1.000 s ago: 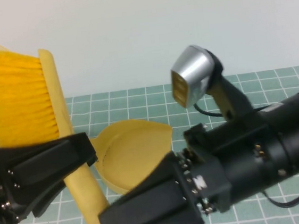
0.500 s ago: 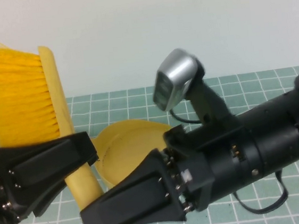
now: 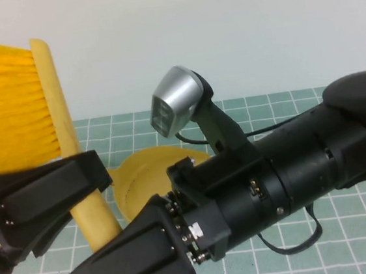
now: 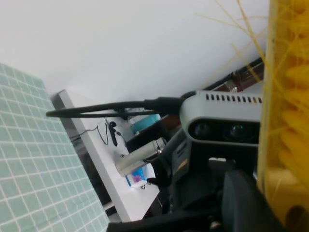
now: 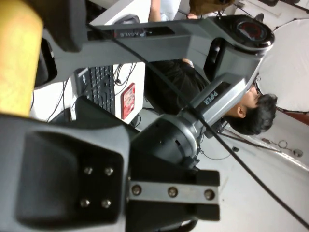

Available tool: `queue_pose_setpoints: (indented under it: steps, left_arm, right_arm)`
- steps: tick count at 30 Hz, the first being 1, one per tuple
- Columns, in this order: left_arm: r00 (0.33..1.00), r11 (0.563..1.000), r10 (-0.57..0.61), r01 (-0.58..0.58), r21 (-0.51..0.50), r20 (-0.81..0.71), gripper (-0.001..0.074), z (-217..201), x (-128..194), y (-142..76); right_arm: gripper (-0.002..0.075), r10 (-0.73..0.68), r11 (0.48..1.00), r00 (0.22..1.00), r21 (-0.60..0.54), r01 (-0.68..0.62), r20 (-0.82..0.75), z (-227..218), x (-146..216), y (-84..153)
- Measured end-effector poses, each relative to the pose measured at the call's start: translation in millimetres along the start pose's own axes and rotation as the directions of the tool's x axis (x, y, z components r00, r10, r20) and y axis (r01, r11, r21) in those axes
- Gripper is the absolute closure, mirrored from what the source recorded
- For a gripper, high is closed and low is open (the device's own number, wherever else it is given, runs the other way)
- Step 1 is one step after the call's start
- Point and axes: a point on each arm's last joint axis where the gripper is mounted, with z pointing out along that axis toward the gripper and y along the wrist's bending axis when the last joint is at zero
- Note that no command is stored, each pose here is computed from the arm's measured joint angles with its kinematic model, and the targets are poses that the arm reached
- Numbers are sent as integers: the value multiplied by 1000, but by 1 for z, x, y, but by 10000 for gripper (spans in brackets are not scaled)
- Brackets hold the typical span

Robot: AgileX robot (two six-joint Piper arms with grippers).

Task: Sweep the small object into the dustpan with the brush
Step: Hand over the broom, then pick up the dustpan from the table

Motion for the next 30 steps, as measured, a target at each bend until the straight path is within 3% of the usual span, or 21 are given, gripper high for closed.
queue_pose_setpoints:
  steps: [4,6,12,18,23,28,30]
  left_arm:
    - [999,999,-43,43,19,14,335,0,-1,-2]
    - [999,999,-43,43,18,13,281,0,-1,-2]
    - [1000,1000,18,-18,19,15,302,2,-5,-9]
    - [996,996,90,-90,-5,-6,321,5,-11,-22]
    - [983,963,176,-183,-200,-55,444,4,-12,-11]
    - [977,927,212,-211,-308,-31,732,2,-17,-1]
    - [972,916,236,-227,-331,-13,735,1,-20,0]
  right_arm:
    - [566,-47,999,999,7,47,19,1,-9,5]
    - [566,-83,996,996,15,83,33,1,-15,9]
    - [566,-145,989,987,48,141,77,-1,-29,16]
    - [566,-123,990,982,80,112,142,-23,-42,10]
    - [566,-102,991,968,105,80,227,-50,-55,8]
    - [566,-83,967,958,256,11,274,-85,-63,-11]
    - [566,-73,946,965,324,-13,252,-95,-61,-18]
